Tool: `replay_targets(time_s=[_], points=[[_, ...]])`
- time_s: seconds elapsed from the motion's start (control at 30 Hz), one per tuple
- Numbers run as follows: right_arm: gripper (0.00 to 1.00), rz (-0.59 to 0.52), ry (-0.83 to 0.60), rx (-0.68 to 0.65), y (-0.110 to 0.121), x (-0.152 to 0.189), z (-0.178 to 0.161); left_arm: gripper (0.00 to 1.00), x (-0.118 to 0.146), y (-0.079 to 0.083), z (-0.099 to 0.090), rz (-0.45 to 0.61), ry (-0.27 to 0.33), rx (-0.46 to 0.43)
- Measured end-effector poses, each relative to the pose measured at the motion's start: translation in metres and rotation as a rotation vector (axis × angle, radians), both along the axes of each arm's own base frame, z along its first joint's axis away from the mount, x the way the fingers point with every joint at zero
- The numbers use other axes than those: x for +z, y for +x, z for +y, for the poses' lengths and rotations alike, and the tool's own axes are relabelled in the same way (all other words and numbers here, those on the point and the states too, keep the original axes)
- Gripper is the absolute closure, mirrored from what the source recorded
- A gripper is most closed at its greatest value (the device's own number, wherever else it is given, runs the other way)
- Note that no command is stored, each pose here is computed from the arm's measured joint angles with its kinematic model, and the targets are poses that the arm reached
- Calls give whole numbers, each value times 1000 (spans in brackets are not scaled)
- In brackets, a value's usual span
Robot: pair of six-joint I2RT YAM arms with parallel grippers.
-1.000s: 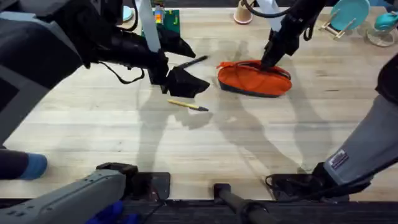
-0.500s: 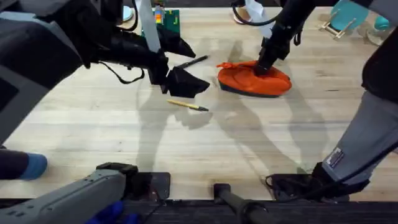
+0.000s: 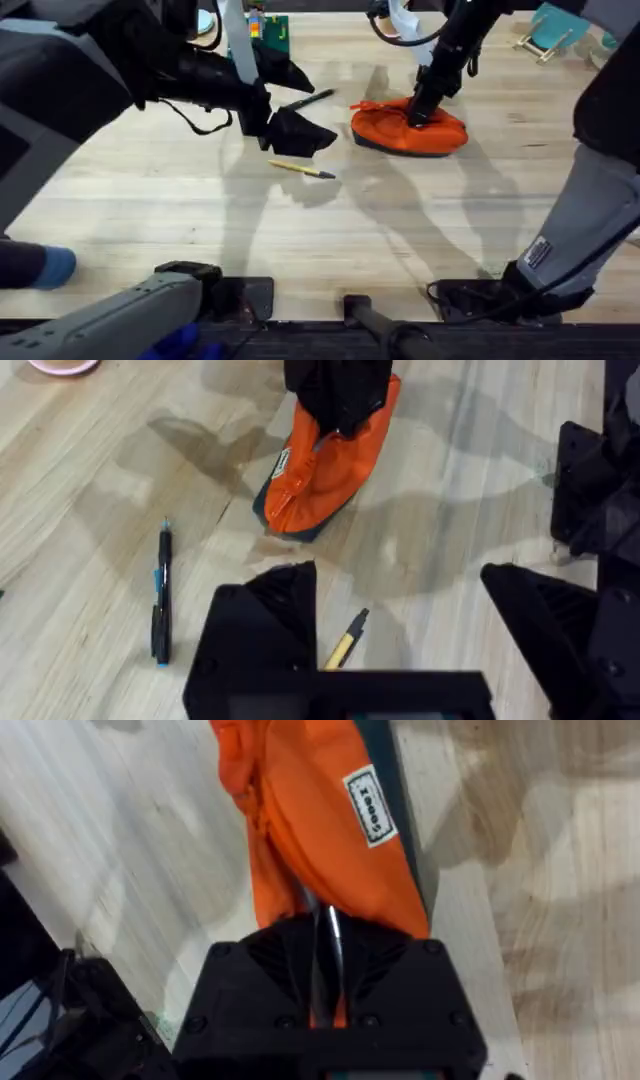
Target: Unzip the bag, pick up the pens from the table one at a time and place them inside, then zip the bag closed.
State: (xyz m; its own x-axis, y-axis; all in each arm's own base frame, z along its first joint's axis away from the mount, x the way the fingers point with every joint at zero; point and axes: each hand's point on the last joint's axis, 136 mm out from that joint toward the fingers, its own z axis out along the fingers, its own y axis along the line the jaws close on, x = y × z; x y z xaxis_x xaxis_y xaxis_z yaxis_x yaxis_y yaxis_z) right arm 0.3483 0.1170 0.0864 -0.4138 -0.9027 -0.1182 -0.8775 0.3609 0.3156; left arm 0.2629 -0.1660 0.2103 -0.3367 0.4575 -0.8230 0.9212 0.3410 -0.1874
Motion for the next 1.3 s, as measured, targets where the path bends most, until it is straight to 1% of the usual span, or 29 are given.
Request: replay_targets(time_s=[0.07,0.13,0.23,0.27,0.3,0.4,1.13,1.3], points=[[771,1,0,0,0,0,0,7,0,0,0,0,0,0],[520,6,3,1,-2,0,1,7,0,0,0,0,0,0],[85,6,8,7,-2,1,3,6,0,0,0,0,0,0],[28,3,7,9,-2,1,3,6,0,0,0,0,0,0],[11,3,7,12,-2,1,4,8,0,0,0,0,0,0],[5,3,6,11,-2,1,4,8,0,0,0,0,0,0],[5,6,14,8,-2,1,5,7,0,0,0,0,0,0],[3,17,17,6,-4,9,5,7,0,0,0,0,0,0]])
